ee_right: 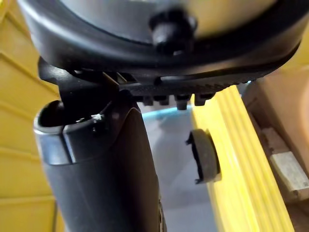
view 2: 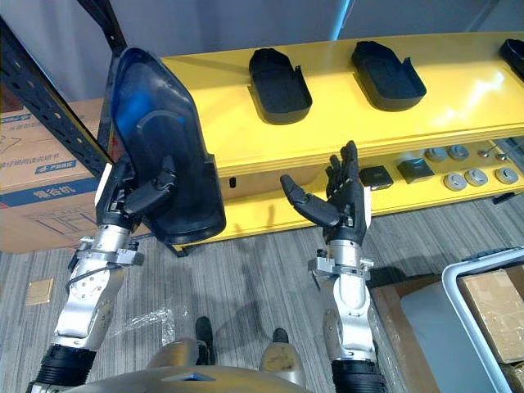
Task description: Walk over and take three plastic housings, then place them on the shelf
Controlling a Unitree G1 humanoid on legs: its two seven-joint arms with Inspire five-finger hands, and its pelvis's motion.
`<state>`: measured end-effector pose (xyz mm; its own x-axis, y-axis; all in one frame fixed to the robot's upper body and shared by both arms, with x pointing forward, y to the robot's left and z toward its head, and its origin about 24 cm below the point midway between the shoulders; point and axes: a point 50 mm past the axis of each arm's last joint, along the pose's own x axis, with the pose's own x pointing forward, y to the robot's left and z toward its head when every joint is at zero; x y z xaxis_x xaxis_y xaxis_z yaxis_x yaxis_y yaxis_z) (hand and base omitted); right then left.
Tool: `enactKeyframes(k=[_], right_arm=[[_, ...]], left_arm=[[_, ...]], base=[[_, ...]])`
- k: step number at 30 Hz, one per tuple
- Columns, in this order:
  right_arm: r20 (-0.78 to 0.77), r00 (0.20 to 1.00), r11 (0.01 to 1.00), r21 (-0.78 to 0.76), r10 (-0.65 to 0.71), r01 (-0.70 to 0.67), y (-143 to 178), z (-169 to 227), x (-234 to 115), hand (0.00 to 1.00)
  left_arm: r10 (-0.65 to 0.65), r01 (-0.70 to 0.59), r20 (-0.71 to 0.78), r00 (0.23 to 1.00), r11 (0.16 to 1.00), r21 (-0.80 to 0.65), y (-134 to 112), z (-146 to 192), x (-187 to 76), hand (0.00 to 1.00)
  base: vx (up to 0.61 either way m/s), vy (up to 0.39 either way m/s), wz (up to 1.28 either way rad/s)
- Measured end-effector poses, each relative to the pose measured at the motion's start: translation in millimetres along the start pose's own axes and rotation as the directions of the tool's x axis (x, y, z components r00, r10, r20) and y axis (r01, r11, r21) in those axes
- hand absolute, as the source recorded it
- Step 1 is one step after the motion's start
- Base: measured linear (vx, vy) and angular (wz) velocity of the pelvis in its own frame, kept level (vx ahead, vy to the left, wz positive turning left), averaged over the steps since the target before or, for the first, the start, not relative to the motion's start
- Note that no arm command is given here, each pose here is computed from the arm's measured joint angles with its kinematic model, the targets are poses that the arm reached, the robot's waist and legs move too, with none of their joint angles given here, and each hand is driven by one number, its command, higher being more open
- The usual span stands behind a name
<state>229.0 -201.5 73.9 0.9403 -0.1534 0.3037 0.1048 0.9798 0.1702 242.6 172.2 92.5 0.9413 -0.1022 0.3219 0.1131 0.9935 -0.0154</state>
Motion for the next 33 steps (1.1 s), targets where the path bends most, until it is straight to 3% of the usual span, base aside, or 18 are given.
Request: enactKeyframes(k=[7, 14, 21, 27, 33], right_arm=[[0.027, 0.989, 0.989, -0.025, 0.145, -0.144, 9, 8, 9, 1.0], [0.127, 0.954, 0.961, -0.077, 0.272, -0.264, 19, 33, 23, 1.0], [0.084, 0.903, 0.906, -0.069, 0.421, -0.417, 40, 27, 21, 1.0], [0.036, 0.858, 0.858, -0.056, 0.512, -0.51, 50, 18, 14, 1.0], [-0.018, 0.833, 0.833, 0.012, 0.553, -0.553, 61, 5, 1, 1.0]], left_arm=[[0.109, -0.116, 0.128, 0.986, 0.992, 0.047, 12, 28, 36, 0.0], [0.199, -0.228, 0.25, 0.947, 0.969, 0.092, 34, 62, 99, 0.0], [0.256, -0.275, 0.173, 0.951, 0.956, 0.101, 55, 61, 135, 0.0], [0.304, -0.309, 0.062, 0.951, 0.946, 0.094, 65, 40, 138, 0.0], [0.342, -0.343, 0.018, 0.939, 0.935, 0.088, 73, 46, 152, 0.0]], base=[[-0.11, -0.026, -0.14], [-0.03, 0.001, -0.1], [0.02, 0.009, -0.09], [0.05, -0.027, -0.01], [0.01, -0.022, -0.06]])
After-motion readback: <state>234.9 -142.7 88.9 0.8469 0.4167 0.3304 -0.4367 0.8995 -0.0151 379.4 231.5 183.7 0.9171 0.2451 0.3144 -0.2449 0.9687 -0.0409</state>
